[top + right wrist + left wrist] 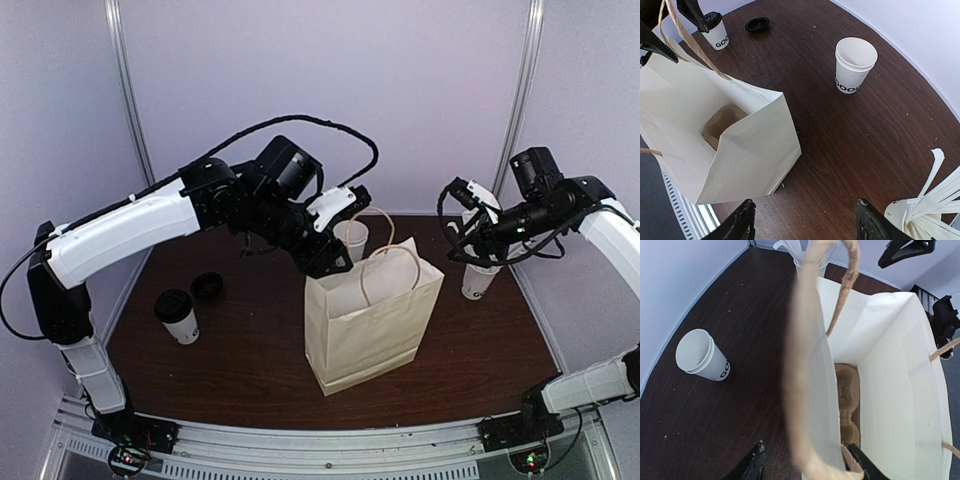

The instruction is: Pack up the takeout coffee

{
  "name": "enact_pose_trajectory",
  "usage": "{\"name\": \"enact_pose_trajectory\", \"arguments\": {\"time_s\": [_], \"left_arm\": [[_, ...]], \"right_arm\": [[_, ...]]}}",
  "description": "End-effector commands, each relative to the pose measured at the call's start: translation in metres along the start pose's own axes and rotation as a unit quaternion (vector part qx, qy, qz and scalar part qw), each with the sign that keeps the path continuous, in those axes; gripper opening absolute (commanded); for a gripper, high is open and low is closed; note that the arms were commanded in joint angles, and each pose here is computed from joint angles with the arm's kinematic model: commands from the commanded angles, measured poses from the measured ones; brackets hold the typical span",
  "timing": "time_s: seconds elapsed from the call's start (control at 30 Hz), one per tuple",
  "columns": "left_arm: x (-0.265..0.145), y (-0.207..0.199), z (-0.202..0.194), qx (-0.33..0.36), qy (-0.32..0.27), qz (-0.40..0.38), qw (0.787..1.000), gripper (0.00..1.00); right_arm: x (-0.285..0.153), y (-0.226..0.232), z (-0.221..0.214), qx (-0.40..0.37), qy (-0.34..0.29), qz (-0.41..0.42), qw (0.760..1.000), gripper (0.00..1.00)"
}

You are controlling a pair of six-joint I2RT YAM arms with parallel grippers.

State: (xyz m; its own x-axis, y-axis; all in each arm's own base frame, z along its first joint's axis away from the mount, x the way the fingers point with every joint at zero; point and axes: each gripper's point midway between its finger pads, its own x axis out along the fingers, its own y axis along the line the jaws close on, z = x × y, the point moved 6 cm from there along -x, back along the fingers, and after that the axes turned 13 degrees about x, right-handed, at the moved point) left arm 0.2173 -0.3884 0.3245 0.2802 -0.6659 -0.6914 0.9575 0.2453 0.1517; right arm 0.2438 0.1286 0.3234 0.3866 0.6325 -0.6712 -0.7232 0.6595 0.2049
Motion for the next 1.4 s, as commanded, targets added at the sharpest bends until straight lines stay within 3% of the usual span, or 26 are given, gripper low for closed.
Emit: {"name": "enact_pose_trajectory", "arguments": {"time_s": [0.0,0.13,0.3,0.47,0.63,0.77,1.03,1.1,1.37], "left_arm": [[-0.036,0.004,0.016,-0.019,-0.051,0.031,0.998,0.59],[-0.055,0.000,0.024,-0.014,-0.086,0.020,0.996,0.68],[-0.047,-0.011,0.026,-0.017,-0.093,-0.033,0.995,0.73],[-0.026,-0.003,0.019,-0.039,-0.057,-0.006,0.998,0.77],[-0.012,0.005,0.010,-0.049,-0.026,0.030,0.998,0.75],[-0.002,0.002,0.008,-0.049,-0.020,0.010,0.999,0.59],[-0.002,-0.004,0.011,-0.020,-0.007,-0.029,0.999,0.05],[-0.009,-0.003,0.013,0.006,-0.003,-0.027,1.000,0.00],[-0.041,-0.007,0.019,0.140,-0.015,-0.013,0.990,0.00]], "right_arm": [[-0.006,0.003,0.001,-0.004,-0.016,0.004,1.000,0.68],[-0.006,0.004,0.002,-0.007,-0.018,0.007,1.000,0.68],[-0.006,0.004,0.003,-0.007,-0.017,0.011,1.000,0.68],[-0.005,0.004,0.002,-0.005,-0.015,0.014,1.000,0.68],[-0.005,0.005,0.001,-0.004,-0.014,0.016,1.000,0.68],[-0.003,0.004,-0.001,-0.004,-0.013,0.015,1.000,0.68],[-0.004,0.004,-0.001,-0.005,-0.014,0.013,1.000,0.68],[-0.005,0.004,0.000,-0.006,-0.015,0.013,1.000,0.67],[-0.004,0.001,-0.004,-0.008,-0.015,0.001,1.000,0.67]]}}
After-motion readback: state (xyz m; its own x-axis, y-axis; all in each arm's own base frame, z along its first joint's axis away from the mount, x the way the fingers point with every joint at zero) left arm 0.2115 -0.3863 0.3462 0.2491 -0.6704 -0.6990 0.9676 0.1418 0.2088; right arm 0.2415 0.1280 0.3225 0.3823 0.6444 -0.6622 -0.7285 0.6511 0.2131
